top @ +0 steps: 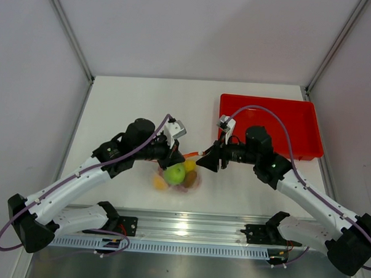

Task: Place the food in the zip-top bag and seal the zipper
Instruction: Zip the zipper food storage bag at the center of the board.

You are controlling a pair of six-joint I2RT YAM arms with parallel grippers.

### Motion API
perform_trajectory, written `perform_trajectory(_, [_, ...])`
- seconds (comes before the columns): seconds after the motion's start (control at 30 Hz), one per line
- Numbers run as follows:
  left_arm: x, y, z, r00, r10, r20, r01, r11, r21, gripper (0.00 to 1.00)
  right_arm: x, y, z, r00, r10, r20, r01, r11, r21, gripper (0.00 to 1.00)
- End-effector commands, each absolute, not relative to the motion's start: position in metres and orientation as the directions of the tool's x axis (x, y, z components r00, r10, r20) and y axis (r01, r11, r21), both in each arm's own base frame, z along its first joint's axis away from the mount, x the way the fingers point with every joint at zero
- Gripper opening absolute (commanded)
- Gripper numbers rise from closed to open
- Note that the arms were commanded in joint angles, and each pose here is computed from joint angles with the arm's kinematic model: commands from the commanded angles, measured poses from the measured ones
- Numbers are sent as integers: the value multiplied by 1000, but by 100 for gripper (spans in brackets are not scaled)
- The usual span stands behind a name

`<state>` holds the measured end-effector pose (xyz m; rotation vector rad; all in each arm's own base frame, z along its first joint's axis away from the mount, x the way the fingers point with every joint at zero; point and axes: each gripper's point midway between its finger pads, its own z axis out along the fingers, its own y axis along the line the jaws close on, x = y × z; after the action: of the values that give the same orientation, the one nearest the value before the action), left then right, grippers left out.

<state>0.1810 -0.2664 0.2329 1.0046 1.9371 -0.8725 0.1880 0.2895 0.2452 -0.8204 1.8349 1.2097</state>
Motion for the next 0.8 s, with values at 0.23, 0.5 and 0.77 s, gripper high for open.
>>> perform_trajectory(0.23, [181, -269, 259, -354, 274, -894, 874, 437, -212, 1, 189, 300, 258, -440, -18, -898, -873, 244, 423, 21])
perform_trajectory(0.5, [179, -269, 272, -314, 245, -917, 887, 421, -191, 53, 195, 299, 254, -457, -23, -889, -863, 257, 436, 0])
perform_trajectory(0.77, [178, -286, 289, -225, 253, -941, 942, 304, -143, 82, 191, 302, 257, -449, -46, -892, -877, 214, 431, 0])
